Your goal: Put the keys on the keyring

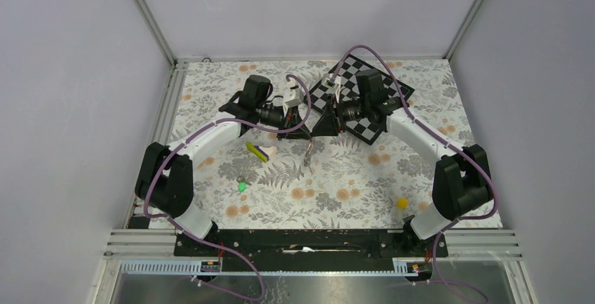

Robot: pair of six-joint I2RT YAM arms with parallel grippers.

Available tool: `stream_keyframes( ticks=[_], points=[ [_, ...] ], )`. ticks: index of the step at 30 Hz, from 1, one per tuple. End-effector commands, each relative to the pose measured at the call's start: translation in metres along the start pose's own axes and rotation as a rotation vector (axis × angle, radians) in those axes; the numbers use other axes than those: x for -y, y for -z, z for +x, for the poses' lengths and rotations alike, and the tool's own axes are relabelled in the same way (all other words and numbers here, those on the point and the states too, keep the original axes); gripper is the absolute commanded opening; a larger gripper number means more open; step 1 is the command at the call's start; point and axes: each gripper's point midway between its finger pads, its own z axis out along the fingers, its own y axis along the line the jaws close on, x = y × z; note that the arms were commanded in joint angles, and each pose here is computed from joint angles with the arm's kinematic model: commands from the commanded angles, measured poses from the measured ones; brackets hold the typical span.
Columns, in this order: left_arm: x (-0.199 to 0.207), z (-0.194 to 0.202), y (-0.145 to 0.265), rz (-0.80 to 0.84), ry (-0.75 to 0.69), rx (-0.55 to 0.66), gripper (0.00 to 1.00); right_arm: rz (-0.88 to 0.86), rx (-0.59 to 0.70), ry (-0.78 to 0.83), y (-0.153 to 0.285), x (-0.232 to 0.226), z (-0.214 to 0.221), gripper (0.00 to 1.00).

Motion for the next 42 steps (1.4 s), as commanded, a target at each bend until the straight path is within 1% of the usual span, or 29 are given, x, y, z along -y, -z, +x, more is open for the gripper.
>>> stream_keyframes(
  ticks=[1, 12, 13, 14, 15, 21, 24, 30, 31, 39, 42],
  points=[
    [0.006, -0.02, 0.0, 0.044, -0.053, 0.04, 0.0, 0.017, -0.003, 0.064, -0.002, -0.001, -0.008, 0.32],
    [0.005, -0.015, -0.001, 0.041, -0.04, 0.034, 0.0, 0.018, -0.005, 0.067, -0.007, -0.003, -0.011, 0.29],
    [-0.008, -0.01, 0.0, -0.031, -0.034, 0.008, 0.0, 0.02, -0.006, 0.066, -0.007, -0.003, -0.011, 0.28],
    [0.003, -0.013, -0.001, 0.031, -0.033, 0.029, 0.0, 0.019, -0.006, 0.065, -0.007, -0.003, -0.011, 0.28],
    [0.004, -0.013, -0.002, 0.042, -0.03, 0.03, 0.0, 0.019, -0.006, 0.067, -0.007, -0.004, -0.011, 0.27],
    [0.003, -0.012, -0.003, 0.042, -0.024, 0.029, 0.0, 0.016, -0.009, 0.069, -0.01, -0.005, -0.011, 0.22],
    [0.002, -0.011, -0.003, 0.039, -0.017, 0.026, 0.0, 0.01, -0.014, 0.065, -0.012, -0.006, -0.01, 0.17],
    [0.0, -0.01, -0.004, 0.032, -0.013, 0.023, 0.0, -0.005, -0.014, 0.052, -0.015, -0.008, -0.009, 0.01],
    [0.0, -0.01, -0.004, 0.031, -0.013, 0.023, 0.0, -0.002, -0.014, 0.053, -0.015, -0.008, -0.009, 0.0],
    [-0.002, -0.009, -0.004, 0.028, -0.009, 0.021, 0.0, 0.047, -0.013, 0.074, -0.012, -0.002, -0.007, 0.0],
    [-0.002, -0.008, -0.004, 0.028, -0.004, 0.019, 0.05, 0.057, -0.01, 0.079, -0.011, -0.001, -0.008, 0.0]
  ],
)
